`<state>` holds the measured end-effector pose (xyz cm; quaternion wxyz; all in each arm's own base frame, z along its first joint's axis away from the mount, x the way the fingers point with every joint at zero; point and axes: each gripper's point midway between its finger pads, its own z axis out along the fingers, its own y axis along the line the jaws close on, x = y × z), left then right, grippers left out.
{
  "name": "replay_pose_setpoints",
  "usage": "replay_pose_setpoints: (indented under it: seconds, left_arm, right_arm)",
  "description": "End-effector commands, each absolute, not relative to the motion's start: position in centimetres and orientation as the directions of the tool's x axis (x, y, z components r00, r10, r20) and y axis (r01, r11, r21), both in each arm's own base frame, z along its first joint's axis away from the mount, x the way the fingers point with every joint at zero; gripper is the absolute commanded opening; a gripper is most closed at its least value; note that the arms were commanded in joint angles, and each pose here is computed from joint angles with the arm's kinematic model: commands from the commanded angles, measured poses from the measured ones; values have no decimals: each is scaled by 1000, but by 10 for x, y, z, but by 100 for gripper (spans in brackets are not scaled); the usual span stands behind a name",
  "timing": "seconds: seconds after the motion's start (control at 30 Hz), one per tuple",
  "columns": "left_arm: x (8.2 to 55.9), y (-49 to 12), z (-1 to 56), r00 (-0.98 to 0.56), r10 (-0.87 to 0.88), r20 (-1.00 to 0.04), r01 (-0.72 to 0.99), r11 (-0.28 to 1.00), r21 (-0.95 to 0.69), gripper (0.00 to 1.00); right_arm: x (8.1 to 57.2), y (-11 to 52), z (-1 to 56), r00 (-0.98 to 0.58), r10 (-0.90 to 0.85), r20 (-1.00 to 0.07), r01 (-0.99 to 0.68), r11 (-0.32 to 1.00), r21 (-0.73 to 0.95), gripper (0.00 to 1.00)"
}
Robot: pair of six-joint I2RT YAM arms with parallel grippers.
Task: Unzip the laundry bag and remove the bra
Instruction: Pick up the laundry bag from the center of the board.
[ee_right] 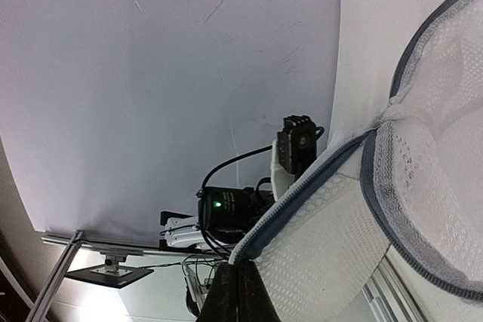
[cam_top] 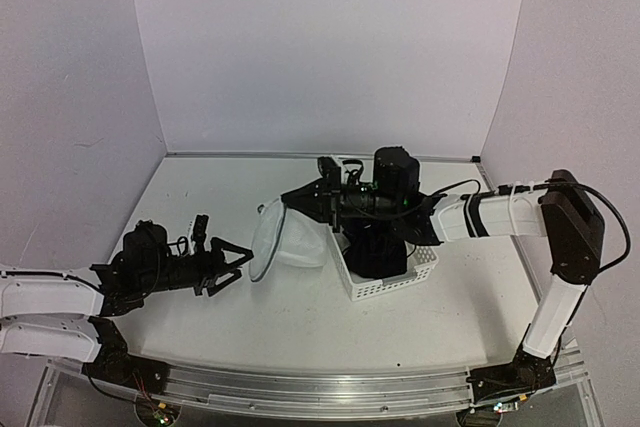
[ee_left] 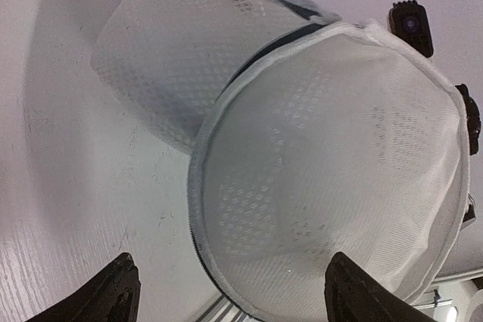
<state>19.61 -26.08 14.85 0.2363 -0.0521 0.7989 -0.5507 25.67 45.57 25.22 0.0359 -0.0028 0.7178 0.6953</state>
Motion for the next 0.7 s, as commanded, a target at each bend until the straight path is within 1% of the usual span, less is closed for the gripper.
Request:
replay_pose_setpoints:
  seconds: [0.0, 0.13, 0.33, 0.67]
  left_arm:
    - [203, -268, 172, -878, -407, -253, 157, 256, -954, 85]
    - [202, -270, 168, -889, -414, -196, 114, 213, -970, 85]
    - [203, -271, 176, -890, -436, -137, 87, 134, -987, 85]
    - [203, -276, 200, -898, -433, -75, 92, -18, -996, 86]
  right_arm:
    - [253, 455, 280, -992, 34, -125, -127, -72, 989, 0]
    - [251, 452, 279, -992, 36, -118, -121, -95, 988, 0]
    - [247, 447, 288, -992, 38, -120, -124, -154, 980, 0]
    - [244, 443, 324, -984, 48, -172, -179, -239, 954, 0]
